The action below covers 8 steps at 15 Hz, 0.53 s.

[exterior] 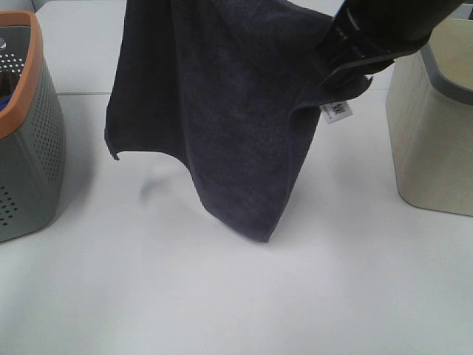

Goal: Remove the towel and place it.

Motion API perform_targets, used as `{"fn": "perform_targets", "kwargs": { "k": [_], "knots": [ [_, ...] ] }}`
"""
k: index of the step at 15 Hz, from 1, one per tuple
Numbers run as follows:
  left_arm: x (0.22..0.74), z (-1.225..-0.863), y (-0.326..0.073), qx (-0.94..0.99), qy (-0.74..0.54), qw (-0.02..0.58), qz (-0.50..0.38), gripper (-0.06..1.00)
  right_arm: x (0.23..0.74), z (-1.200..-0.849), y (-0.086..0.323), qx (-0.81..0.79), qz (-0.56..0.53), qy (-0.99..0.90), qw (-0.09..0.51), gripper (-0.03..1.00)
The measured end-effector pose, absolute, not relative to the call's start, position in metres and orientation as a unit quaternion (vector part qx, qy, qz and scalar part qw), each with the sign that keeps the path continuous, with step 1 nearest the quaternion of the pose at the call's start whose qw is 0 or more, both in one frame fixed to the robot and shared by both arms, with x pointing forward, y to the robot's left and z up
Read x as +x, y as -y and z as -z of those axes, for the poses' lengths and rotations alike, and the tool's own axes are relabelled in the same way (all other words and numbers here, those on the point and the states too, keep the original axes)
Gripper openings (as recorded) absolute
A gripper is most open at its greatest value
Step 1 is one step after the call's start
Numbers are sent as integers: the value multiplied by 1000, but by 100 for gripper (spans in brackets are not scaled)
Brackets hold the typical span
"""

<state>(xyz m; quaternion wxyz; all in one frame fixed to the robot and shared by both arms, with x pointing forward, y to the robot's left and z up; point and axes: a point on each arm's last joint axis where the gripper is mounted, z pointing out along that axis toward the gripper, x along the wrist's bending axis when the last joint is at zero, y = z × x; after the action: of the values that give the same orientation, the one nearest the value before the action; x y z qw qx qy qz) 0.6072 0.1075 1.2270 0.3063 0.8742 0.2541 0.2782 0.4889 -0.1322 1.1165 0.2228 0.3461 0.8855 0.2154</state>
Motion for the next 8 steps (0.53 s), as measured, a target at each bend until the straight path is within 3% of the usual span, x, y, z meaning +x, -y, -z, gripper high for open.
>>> {"fn": "perform_targets", "kwargs": {
  "k": [3, 8],
  "knots": [
    [619, -1212, -106, 880, -261, 279, -282, 0, 506, -1125, 137, 311, -166, -886, 302, 2],
    [664, -1182, -106, 853, -282, 275, -342, 0, 565, -1118, 115, 277, -145, -877, 365, 2]
  ]
}}
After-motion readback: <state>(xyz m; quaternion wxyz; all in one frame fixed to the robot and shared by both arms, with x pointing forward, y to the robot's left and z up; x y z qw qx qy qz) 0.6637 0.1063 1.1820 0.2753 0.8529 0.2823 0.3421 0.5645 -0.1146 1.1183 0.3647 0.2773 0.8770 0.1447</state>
